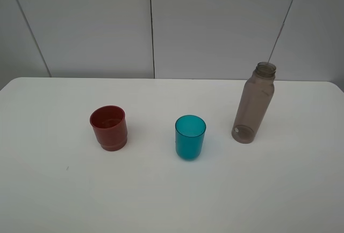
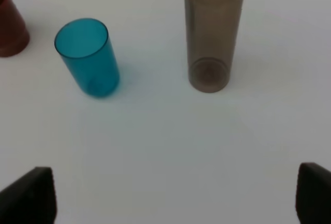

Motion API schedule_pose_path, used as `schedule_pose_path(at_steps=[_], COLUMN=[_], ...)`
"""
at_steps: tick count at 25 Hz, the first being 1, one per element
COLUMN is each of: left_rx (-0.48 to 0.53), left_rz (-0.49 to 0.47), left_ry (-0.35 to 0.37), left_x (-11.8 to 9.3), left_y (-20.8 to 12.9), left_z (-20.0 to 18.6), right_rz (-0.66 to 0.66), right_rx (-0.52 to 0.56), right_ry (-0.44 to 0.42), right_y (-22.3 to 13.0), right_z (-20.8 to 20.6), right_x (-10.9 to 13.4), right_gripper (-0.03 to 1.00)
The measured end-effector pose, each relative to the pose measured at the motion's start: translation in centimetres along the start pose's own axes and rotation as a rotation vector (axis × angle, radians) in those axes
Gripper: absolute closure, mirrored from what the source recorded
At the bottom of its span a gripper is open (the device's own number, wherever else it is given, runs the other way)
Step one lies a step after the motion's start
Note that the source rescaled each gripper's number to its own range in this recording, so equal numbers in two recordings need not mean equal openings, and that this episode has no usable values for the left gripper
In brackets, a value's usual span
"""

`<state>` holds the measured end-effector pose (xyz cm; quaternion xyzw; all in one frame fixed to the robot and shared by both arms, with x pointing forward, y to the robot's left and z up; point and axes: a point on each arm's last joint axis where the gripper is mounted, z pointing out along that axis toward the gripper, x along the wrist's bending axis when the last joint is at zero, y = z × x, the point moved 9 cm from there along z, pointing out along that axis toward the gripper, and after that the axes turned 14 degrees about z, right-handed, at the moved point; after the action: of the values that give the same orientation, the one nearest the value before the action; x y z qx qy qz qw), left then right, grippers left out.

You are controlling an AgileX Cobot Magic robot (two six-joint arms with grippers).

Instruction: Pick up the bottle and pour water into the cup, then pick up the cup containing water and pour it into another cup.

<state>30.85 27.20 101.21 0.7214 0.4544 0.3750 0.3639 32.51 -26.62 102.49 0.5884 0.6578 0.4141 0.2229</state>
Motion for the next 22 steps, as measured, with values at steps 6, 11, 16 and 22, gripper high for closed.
schedule_pose_path(at_steps=[6,11,16,22], left_rx=[0.000,0.000,0.000,0.000], left_rz=[0.000,0.000,0.000,0.000], left_ry=[0.000,0.000,0.000,0.000], left_x=[0.0,0.0,0.0,0.0], left_y=[0.0,0.0,0.0,0.0], left_z=[0.0,0.0,0.0,0.0], right_rz=[-0.004,0.000,0.000,0.029], right_rx=[-0.116,-0.133,-0.134,-0.138], right_ry=[0.020,-0.009,-0.010,-0.025], right_y=[-1.5,-1.7,-1.7,-1.6], right_z=[-1.2,-1.3,-1.2,-1.3], right_x=[-0.4,-0.9,-0.9,-1.2], right_gripper=[0.02,0.02,0.02,0.02])
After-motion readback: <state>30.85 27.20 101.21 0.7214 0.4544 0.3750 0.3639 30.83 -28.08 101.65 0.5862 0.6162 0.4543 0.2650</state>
